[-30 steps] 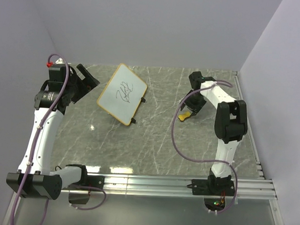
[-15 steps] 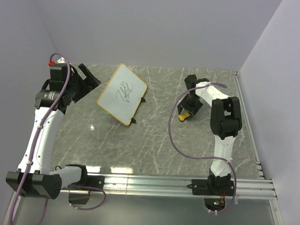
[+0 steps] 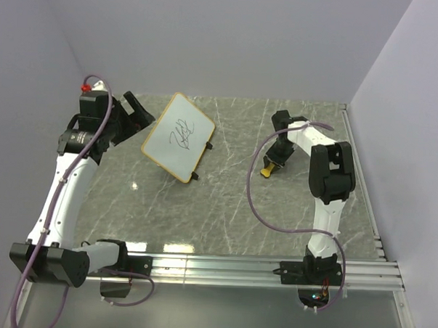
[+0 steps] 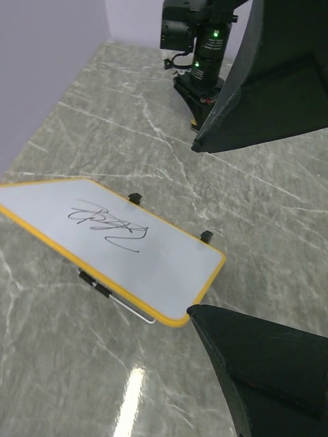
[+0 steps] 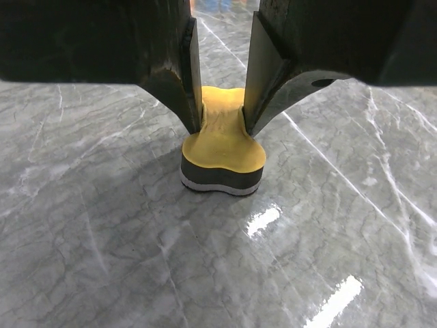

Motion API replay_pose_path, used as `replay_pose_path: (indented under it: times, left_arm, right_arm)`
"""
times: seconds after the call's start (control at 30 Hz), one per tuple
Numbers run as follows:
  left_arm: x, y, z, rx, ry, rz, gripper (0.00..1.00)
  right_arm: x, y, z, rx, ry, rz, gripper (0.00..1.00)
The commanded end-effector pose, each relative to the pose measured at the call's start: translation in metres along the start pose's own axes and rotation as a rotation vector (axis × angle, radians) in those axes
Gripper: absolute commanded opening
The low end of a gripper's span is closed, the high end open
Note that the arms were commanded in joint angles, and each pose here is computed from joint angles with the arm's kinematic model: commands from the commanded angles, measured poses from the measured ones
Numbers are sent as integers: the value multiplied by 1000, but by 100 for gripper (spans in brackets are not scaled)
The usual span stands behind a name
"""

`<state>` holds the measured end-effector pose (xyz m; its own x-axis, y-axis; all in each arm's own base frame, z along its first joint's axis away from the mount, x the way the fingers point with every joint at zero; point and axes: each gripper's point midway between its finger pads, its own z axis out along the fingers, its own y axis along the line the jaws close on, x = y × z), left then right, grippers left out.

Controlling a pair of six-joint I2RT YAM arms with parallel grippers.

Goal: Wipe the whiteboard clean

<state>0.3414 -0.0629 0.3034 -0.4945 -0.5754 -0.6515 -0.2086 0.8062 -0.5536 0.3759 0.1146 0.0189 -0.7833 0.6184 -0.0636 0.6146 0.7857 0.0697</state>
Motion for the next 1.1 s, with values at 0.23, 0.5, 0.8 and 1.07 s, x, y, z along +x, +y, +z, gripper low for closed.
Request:
replay_pose_path:
  times: [0.23, 0.5, 0.8, 1.07]
  left_arm:
    - [-15, -14, 66, 86, 41, 102, 98]
    - [-33, -4, 129, 202, 77, 116, 88]
    - [2, -27, 176, 484, 219, 130, 73]
    - [37, -18, 191, 457, 333, 149, 27]
  right_arm:
    - [25, 11, -46, -184, 20, -114, 0]
    - [41, 19, -101, -338, 1, -166, 0]
    - [49, 12, -124, -364, -18, -217, 0]
    - [42, 27, -132, -393, -27, -232, 0]
